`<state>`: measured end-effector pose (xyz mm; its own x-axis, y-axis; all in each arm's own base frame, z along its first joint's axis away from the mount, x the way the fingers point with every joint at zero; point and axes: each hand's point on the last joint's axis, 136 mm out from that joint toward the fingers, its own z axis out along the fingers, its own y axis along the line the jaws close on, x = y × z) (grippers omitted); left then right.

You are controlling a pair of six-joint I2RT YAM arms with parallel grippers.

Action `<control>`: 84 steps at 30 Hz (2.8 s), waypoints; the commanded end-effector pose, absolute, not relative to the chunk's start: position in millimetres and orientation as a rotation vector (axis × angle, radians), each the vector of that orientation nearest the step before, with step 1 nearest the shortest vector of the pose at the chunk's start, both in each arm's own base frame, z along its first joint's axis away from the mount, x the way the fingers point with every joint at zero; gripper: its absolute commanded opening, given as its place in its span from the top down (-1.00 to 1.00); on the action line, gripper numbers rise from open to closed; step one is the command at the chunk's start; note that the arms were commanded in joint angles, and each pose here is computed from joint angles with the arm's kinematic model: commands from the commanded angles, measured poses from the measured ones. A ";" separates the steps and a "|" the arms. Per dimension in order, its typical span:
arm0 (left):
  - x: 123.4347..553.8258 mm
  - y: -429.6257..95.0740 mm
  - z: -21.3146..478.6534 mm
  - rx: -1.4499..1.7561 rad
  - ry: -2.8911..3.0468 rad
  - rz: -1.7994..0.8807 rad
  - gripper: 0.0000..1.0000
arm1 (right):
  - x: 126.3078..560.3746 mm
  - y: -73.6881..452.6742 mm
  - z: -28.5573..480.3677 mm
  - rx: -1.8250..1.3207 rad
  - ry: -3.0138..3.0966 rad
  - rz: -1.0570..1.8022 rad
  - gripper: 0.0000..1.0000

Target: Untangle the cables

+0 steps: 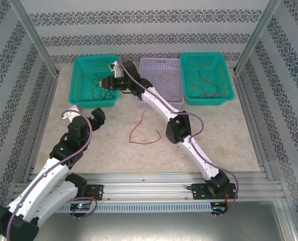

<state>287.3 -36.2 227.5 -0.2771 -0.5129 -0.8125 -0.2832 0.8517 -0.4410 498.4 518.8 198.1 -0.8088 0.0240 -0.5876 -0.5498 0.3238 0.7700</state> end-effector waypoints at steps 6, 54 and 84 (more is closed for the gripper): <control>289.0 -41.0 225.2 -0.552 1.895 -0.229 -1.00 | 495.5 508.1 253.5 -0.517 1.988 1.436 0.13; 337.2 -80.9 246.6 -0.347 2.255 -0.228 -1.00 | 324.7 295.6 272.3 -0.518 2.155 0.797 -0.72; 506.6 -99.3 152.5 -0.113 2.535 0.412 -0.94 | 299.9 289.2 185.0 -0.430 2.243 0.895 -0.63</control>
<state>514.3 -104.7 152.3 -0.8090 -0.0619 -0.5846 -0.1993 0.9644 0.1736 303.2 293.3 166.6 -0.7433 -0.0800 -0.6642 -0.4973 0.7301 0.4686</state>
